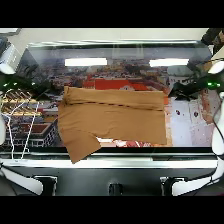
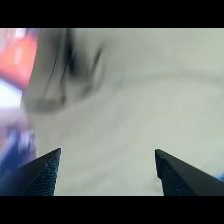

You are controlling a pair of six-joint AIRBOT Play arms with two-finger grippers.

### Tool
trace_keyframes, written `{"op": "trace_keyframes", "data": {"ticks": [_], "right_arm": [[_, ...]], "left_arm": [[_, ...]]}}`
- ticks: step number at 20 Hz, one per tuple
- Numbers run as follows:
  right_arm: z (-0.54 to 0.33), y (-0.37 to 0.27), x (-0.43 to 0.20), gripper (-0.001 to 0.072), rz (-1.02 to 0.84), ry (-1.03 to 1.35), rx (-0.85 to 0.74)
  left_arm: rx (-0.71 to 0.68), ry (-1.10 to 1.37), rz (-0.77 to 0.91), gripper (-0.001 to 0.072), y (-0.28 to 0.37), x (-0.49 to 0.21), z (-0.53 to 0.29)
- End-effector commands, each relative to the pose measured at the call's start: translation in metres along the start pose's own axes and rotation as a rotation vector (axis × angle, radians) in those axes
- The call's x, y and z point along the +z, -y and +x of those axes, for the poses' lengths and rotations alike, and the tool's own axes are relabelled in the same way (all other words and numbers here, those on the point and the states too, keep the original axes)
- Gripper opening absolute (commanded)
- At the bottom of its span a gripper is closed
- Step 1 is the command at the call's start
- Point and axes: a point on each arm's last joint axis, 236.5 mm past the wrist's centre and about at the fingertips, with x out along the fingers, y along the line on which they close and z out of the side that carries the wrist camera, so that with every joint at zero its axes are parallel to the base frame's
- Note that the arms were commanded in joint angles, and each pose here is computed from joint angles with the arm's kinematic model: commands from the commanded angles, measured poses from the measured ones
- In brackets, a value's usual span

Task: Fold the clothes and pants, and hang the long-sleeved shirts on hangers.

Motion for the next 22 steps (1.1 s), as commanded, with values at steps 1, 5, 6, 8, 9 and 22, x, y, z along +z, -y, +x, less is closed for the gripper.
{"op": "trace_keyframes", "data": {"ticks": [1,5,6,8,9,22], "right_arm": [[-0.033,-0.011,-0.019,0.0478,0.006,0.057,0.105],[-0.043,-0.027,-0.035,0.0477,0.012,0.08,0.143],[-0.047,-0.03,-0.036,0.0477,0.008,0.086,0.144],[-0.055,-0.035,-0.036,0.0477,0.007,0.105,0.148],[-0.058,-0.038,-0.038,0.0477,0.004,0.11,0.149],[-0.094,-0.065,-0.054,0.0477,-0.026,0.157,0.17]], "left_arm": [[-0.034,-0.013,-0.135,0.0659,-0.015,-0.083,-0.002],[-0.053,-0.018,-0.284,0.0659,-0.026,-0.193,0.05],[-0.072,-0.005,-0.318,0.0659,-0.025,-0.209,0.061],[-0.097,-0.012,-0.365,0.0659,-0.025,-0.235,0.078],[-0.098,-0.02,-0.368,0.0659,-0.027,-0.243,0.083],[-0.145,0.068,-0.324,0.0659,-0.022,-0.221,0.103]]}}
